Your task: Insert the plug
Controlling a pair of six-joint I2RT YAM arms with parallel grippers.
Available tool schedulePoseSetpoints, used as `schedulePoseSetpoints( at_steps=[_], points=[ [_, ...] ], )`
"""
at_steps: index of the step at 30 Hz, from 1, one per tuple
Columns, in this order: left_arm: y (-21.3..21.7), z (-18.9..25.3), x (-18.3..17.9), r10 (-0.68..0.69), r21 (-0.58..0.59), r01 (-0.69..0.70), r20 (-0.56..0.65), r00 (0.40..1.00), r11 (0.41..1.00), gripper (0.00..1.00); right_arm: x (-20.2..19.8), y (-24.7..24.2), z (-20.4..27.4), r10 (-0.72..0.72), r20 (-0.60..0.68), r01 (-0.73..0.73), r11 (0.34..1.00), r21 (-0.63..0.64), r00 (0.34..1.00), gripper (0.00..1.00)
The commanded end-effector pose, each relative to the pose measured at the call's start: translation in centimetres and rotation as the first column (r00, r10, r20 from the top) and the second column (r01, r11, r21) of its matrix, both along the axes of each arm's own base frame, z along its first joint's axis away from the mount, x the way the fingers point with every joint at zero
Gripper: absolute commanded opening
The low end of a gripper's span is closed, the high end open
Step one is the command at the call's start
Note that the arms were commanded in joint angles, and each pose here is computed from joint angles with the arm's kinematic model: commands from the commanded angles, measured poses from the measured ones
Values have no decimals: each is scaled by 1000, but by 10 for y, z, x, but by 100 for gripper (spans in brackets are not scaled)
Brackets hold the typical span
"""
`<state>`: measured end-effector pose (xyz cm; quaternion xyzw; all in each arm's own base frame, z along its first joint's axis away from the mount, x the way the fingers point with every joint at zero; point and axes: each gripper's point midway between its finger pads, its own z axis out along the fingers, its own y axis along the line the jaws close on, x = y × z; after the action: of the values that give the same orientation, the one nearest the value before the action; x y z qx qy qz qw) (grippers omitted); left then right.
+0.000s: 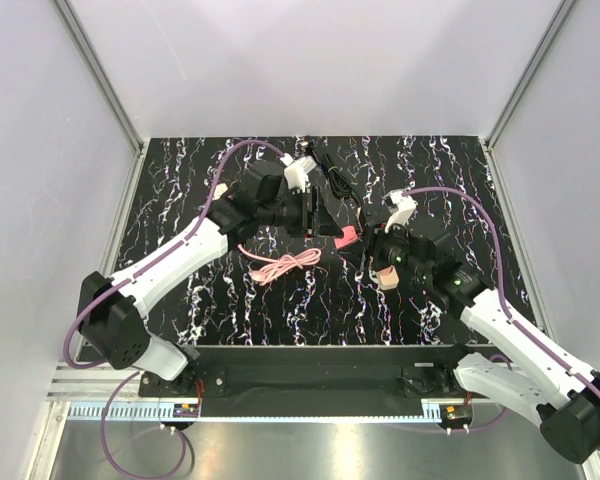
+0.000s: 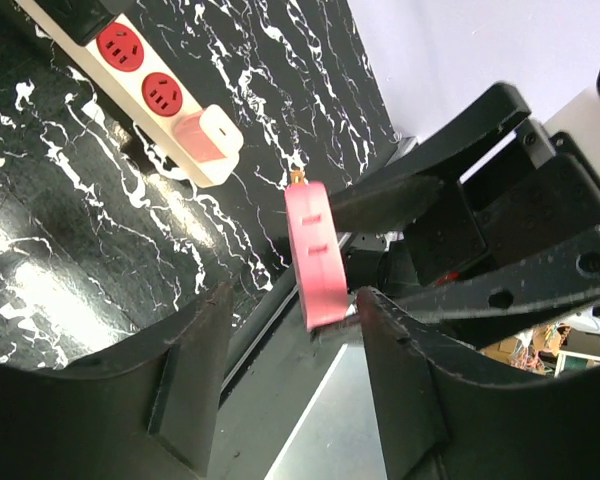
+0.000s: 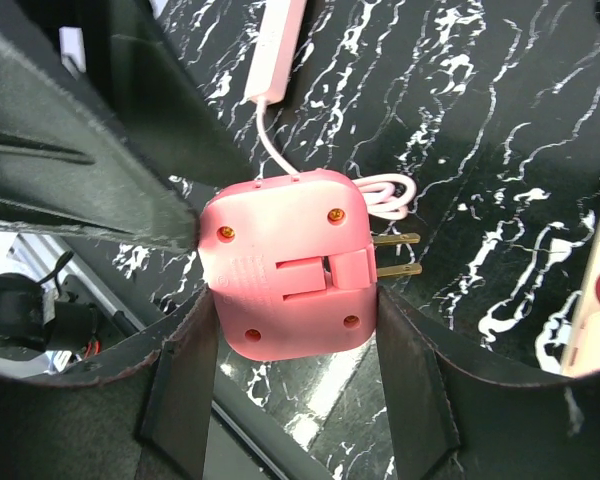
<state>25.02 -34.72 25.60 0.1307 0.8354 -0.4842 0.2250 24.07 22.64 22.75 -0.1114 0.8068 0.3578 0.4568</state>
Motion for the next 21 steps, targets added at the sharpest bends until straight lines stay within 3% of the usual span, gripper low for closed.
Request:
schedulePoseSetpoints(
  at_steps=[1, 5, 7, 8, 10, 14, 15, 17, 18, 21],
  points=[
    [-11, 10, 4, -17, -51, 19, 39, 999, 999, 64, 2, 11, 21, 18, 60, -21, 998, 51, 998, 15],
    [-11, 10, 5, -18, -62, 20, 39, 999, 998, 66, 3, 11, 21, 4, 50, -7, 998, 57, 999, 14],
    [-12, 8, 4, -22, -65, 24, 39, 999, 998, 58, 4, 10, 21, -3, 48, 0, 998, 59, 999, 14],
    [-12, 6, 4, -26, -64, 28, 34, 999, 998, 46, 4, 10, 22, -5, 49, 2, 998, 63, 999, 15],
    [-13, 5, 1, -40, -71, 42, 28, 999, 997, 35, 3, 11, 22, -1, 43, -2, 998, 66, 999, 16],
    [-18, 9, -6, -86, -126, 89, 29, 996, 988, 12, -1, 13, 24, 13, 33, -16, 996, 85, 999, 32],
    [-19, 11, -7, -90, -137, 92, 21, 996, 986, 0, -4, 13, 25, 22, 32, -25, 996, 87, 999, 41],
    [-20, 13, -11, -109, -158, 111, 23, 994, 981, 0, -8, 12, 27, 31, 37, -34, 995, 93, 999, 52],
    [-20, 17, -13, -116, -168, 120, 31, 993, 978, 0, -10, 10, 27, 31, 35, -34, 995, 89, 999, 68],
    [-12, 31, -14, -131, -192, 143, 72, 989, 971, 0, -20, 3, 25, 29, 22, -31, 996, 85, 999, 79]
  ],
)
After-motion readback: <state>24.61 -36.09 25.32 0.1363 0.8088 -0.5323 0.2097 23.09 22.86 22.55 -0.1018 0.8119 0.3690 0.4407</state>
